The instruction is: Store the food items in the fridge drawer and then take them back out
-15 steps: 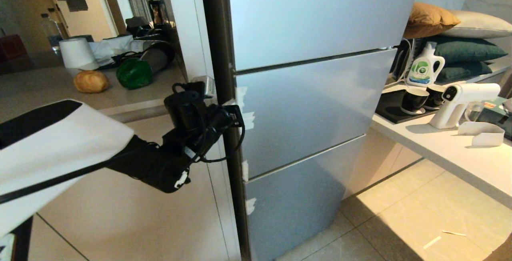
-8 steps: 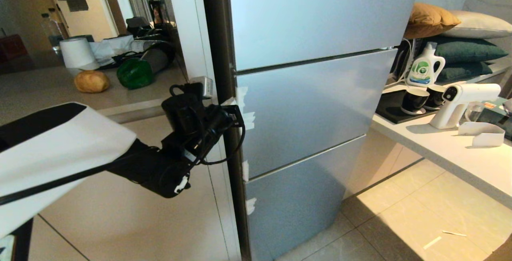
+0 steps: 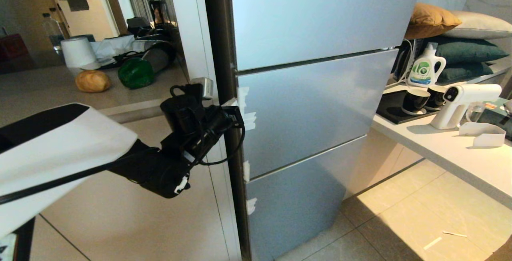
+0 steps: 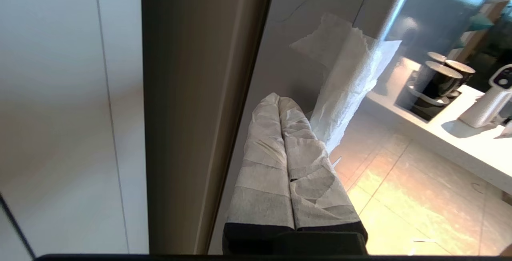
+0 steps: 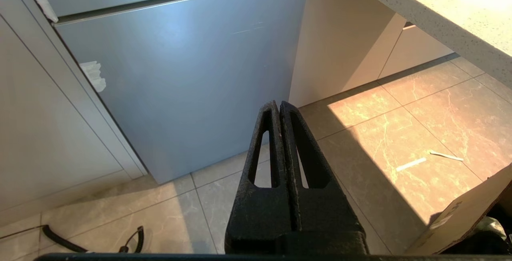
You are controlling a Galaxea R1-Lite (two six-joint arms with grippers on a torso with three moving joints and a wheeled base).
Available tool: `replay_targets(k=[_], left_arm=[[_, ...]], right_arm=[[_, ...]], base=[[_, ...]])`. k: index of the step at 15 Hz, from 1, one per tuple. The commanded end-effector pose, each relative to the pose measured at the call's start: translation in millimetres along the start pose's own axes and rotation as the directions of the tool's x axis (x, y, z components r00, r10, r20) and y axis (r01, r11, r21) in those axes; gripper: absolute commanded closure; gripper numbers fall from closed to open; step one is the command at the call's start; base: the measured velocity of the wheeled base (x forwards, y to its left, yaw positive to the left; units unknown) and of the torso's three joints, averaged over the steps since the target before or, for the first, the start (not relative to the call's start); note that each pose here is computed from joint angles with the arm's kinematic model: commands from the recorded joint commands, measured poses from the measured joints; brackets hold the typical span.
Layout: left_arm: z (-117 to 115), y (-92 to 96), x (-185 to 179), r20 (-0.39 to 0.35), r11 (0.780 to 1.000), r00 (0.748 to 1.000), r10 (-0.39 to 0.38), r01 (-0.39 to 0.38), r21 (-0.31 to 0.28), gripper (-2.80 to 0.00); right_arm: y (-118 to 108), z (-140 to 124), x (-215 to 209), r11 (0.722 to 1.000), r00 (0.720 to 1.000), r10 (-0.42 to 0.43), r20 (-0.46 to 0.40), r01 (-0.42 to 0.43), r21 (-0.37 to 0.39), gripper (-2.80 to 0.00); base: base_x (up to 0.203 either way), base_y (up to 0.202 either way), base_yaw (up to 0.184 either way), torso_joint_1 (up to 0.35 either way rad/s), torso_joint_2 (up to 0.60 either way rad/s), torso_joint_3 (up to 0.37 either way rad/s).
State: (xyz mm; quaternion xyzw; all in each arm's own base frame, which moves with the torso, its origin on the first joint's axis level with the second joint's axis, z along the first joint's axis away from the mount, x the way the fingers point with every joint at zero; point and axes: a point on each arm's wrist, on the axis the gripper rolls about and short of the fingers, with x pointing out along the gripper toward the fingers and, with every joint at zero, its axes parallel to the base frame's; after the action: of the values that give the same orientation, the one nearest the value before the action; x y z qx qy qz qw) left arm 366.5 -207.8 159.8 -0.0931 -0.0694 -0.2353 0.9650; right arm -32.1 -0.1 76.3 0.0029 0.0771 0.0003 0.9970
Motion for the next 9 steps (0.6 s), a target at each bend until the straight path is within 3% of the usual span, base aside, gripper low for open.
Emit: replay_targets(k=[1,9], left_arm=[[-0.1,-6.4,-1.3,0.018,0.999,0.999,-0.046,0.046,-0.003,0.0],[-9.2,-8.5,-16.3,0.003,0.993,0.993,-0.114,0.114,-0.004,0.0]], right_arm=[[0.0,-0.1,0.1,1.0,1.0,0.0,-0.002,0.0,0.0,0.0],[0.0,-0.1,0.1,1.0,1.0,0.0,-0.002,0.0,0.0,0.0]], base=[[0.0,0.0,0.0,0.0,0.0,0.0],[0.0,0.0,0.0,0.0,0.0,0.0]])
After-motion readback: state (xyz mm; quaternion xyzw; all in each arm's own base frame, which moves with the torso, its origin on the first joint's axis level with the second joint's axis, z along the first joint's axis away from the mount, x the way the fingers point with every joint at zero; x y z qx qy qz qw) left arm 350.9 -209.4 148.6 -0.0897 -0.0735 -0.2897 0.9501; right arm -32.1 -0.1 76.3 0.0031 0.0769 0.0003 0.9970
